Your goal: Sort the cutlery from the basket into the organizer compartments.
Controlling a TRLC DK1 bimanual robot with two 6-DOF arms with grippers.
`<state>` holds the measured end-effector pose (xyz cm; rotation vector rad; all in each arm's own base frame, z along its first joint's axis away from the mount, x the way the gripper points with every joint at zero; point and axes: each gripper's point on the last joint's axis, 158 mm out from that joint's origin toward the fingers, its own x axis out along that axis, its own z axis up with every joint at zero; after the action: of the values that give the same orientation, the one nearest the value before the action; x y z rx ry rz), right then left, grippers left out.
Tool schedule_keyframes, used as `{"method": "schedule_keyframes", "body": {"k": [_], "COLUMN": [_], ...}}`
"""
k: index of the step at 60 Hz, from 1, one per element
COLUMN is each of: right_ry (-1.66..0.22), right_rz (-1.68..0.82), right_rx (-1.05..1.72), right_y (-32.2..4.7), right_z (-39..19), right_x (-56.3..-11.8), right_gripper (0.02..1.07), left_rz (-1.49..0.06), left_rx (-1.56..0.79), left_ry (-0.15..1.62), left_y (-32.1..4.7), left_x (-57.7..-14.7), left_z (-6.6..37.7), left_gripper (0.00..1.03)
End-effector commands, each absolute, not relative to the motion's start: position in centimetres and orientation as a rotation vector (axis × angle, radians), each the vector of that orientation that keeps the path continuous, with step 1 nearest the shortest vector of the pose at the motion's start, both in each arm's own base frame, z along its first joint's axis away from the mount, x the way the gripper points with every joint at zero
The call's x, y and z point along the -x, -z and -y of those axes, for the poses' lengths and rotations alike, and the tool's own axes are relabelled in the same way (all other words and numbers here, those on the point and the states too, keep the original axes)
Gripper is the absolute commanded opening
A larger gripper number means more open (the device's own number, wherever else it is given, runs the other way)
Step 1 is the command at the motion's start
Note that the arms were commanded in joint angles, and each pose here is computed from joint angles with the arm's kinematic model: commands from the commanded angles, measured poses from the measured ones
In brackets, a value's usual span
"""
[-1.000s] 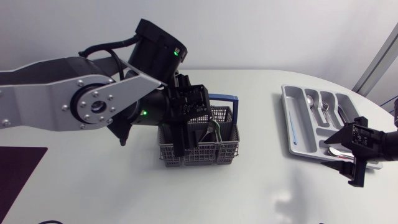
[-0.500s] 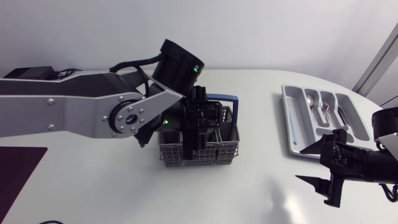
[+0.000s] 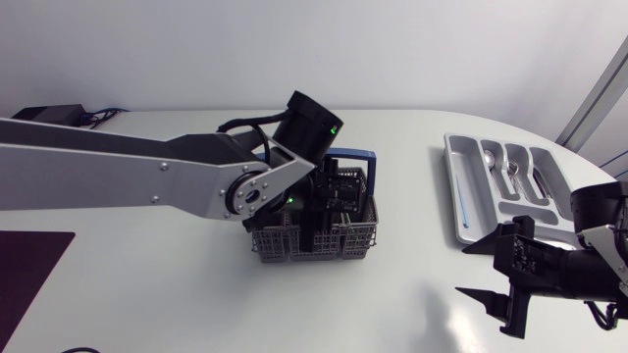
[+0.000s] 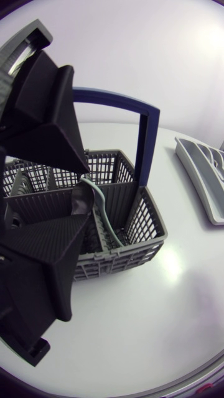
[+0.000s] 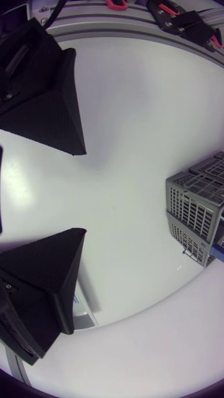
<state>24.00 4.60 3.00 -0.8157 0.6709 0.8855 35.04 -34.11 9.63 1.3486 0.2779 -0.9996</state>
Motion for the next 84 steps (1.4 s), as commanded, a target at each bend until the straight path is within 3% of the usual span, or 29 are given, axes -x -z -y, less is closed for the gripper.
{"method": "schedule_keyframes", "body": {"k": [1, 50, 84], "right_ry": [-0.9, -0.921, -0.928], "right_rz": [-0.677, -0.669, -0.674], "right_rx": [0.795, 0.799, 0.801], "right_y": [-2.4, -1.8, -1.0], "right_z": [-5.1, -5.6, -5.7], "right_x": [-23.4, -22.9, -22.4], "right_gripper": [0.87, 0.87, 0.87], "left_rz": [-0.242, -0.194, -0.354], "left_rx": [-1.392, -1.496, -1.55], "left_ry": [0.985, 0.938, 1.021], "left_y": [-9.8, -10.4, -8.6], "left_x": [-36.2, -38.6, -37.3], "left_z": [34.9, 35.3, 33.4], "left_gripper": [0.38, 0.38, 0.38]}}
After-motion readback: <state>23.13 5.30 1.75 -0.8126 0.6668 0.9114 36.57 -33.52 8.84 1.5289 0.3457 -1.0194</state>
